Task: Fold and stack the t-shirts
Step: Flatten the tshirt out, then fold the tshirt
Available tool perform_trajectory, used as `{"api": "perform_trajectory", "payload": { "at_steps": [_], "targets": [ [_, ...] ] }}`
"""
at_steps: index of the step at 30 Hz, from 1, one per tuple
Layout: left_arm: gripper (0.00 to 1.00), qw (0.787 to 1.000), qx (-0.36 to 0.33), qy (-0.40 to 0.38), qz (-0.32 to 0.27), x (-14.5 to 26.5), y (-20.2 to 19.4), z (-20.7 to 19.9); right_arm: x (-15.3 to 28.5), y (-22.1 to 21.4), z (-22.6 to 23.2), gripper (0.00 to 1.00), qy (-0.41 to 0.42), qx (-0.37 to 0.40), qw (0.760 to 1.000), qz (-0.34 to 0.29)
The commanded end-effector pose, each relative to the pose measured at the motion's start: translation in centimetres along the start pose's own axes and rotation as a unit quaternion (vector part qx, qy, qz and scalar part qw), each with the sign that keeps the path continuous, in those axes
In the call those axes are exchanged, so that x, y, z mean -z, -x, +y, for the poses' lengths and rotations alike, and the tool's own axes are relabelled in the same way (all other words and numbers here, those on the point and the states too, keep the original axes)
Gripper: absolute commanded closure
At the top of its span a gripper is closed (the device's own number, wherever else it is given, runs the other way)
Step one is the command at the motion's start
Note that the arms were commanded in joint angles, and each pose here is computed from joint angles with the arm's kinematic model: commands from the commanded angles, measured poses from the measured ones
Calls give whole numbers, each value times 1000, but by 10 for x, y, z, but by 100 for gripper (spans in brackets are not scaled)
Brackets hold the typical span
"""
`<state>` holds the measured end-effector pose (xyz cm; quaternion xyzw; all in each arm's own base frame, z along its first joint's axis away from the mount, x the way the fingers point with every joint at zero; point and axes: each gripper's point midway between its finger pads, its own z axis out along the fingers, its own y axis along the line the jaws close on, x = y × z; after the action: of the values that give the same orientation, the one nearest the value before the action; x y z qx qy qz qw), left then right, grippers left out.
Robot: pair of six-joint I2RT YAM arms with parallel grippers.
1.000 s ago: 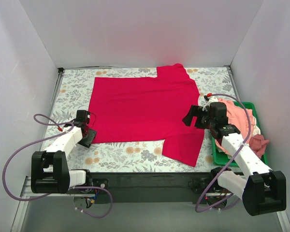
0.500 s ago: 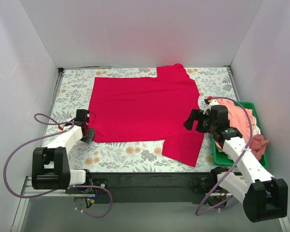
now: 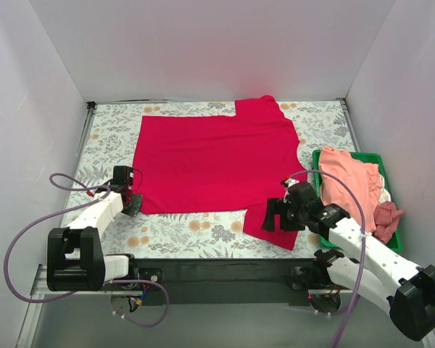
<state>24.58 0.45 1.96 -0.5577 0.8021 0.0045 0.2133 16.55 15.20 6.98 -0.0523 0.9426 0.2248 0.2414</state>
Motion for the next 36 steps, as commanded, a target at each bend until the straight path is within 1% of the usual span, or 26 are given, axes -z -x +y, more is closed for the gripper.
{"api": "perform_trajectory", "payload": {
  "at_steps": [1, 2, 5, 9, 11, 13, 16, 19, 25, 27, 30, 33, 34, 36],
  "targets": [
    [100, 1000, 19, -2, -17, 6, 5, 7, -3, -46, -20, 12, -73, -53, 994, 63],
    [100, 1000, 21, -4, -17, 6, 5, 7, -6, -56, -29, 13, -96, -64, 991, 70],
    [100, 999, 23, -8, -22, 8, 7, 6, -8, -68, -38, 20, -114, -60, 988, 84],
    [100, 999, 22, -6, -24, 9, 8, 7, -9, -63, -44, 25, -130, -44, 987, 80],
    [100, 999, 26, -1, -27, 8, 9, 10, -10, -66, -46, 28, -134, -44, 986, 90],
    [100, 999, 29, 6, -29, 8, 9, 12, -11, -69, -47, 35, -139, -44, 985, 97],
    [100, 999, 32, 15, -34, 9, 11, 15, -12, -71, -47, 40, -142, -45, 983, 107],
    [100, 998, 40, 17, -43, 11, 14, 17, -14, -74, -48, 42, -153, -41, 981, 114],
    [100, 998, 48, 14, -48, 14, 16, 18, -17, -87, -50, 42, -190, -37, 972, 134],
    [100, 998, 50, 12, -47, 15, 16, 17, -19, -92, -51, 43, -202, -40, 969, 137],
    [100, 997, 51, 11, -49, 16, 17, 17, -21, -100, -53, 48, -220, -41, 964, 144],
    [100, 997, 53, 16, -50, 15, 17, 20, -22, -108, -53, 62, -232, -35, 960, 152],
    [100, 997, 55, 19, -49, 15, 16, 21, -22, -109, -53, 72, -235, -38, 959, 151],
    [100, 997, 57, 27, -52, 15, 16, 25, -22, -112, -51, 86, -234, -39, 959, 152]
  ]
}}
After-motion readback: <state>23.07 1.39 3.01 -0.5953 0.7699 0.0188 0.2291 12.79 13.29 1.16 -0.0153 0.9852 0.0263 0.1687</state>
